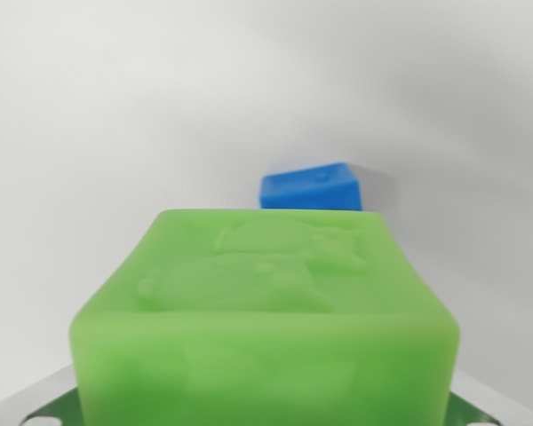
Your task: Stack cube
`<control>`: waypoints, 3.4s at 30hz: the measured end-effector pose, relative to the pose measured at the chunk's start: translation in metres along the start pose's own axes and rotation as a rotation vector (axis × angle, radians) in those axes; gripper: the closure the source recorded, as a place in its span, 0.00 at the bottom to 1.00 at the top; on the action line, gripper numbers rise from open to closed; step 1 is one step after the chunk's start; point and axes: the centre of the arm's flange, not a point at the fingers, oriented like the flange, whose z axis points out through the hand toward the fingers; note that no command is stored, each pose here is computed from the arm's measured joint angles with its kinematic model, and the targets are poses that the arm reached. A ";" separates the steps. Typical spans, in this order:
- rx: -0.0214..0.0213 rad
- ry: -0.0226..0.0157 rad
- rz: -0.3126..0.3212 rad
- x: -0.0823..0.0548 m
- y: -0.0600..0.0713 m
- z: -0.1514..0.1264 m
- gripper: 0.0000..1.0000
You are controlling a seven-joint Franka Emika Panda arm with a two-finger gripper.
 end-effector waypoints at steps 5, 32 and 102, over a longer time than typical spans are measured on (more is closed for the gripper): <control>0.0002 0.0008 -0.045 0.002 0.008 -0.005 1.00; -0.0034 -0.0073 -0.165 0.007 0.031 0.021 1.00; -0.0010 -0.0084 -0.165 0.006 0.032 0.125 0.00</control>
